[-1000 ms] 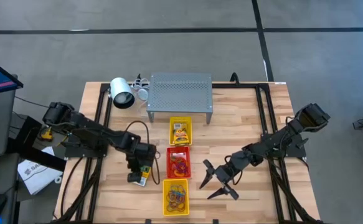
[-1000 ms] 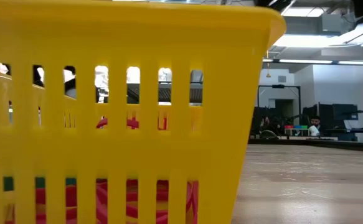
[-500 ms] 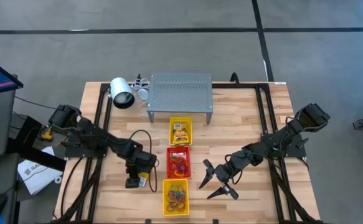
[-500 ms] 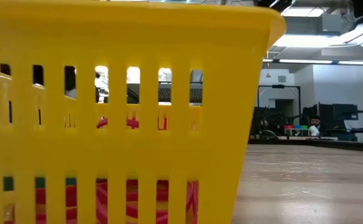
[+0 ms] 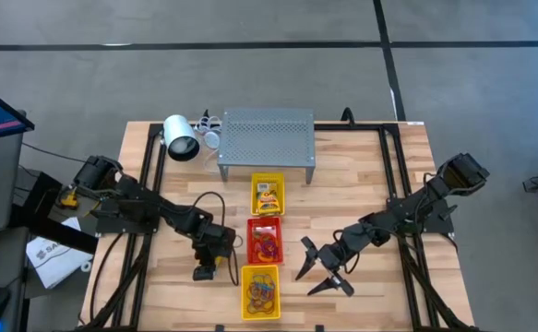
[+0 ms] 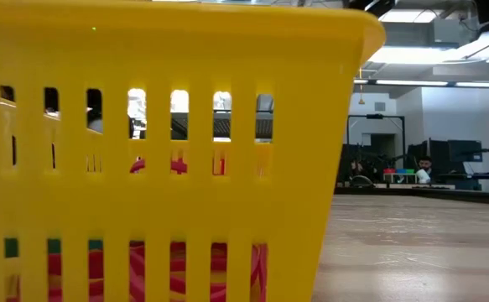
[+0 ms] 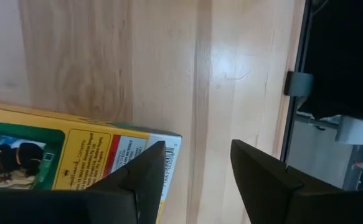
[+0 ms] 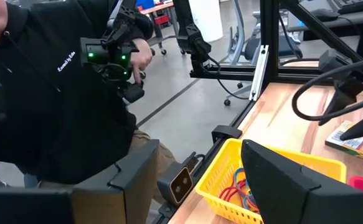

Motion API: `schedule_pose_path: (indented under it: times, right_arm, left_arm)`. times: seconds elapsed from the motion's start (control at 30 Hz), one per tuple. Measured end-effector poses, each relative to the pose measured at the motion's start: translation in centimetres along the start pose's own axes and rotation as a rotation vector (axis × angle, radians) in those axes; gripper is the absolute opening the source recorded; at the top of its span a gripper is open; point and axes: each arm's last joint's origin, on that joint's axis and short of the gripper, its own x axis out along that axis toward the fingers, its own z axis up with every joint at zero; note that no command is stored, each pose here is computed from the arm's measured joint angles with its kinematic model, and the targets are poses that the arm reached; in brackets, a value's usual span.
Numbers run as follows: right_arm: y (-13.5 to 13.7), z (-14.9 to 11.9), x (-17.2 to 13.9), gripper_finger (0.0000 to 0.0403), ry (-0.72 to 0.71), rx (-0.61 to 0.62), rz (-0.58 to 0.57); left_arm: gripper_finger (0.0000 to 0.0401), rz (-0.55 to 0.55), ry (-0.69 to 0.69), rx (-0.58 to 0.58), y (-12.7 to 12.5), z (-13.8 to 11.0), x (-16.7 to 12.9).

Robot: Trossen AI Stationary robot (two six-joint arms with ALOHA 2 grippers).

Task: Pick & Place Office Desk Supplies
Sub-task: Put the crayon into the top yellow bin

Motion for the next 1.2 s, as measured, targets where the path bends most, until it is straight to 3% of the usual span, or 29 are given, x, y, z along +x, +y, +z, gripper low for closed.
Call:
schedule_pose_path:
  times: [0.6,0.8,1.2]
  right_arm:
    - [0.5,-0.1,0.1,0.0223,0.004,-0.003,0.015]
    - [0.5,-0.1,0.1,0.0223,0.004,-0.002,0.015]
    - [0.5,-0.1,0.1,0.0223,0.004,0.008,0.015]
  left_arm:
    - [0.0178,0.009,0.046,-0.015,0.6,0.0,1.1]
    - [0.0178,0.002,-0.042,0.010,0.4,0.8,1.1]
    - [0.0178,0.096,-0.203,-0.037,0.7,1.9,0.8]
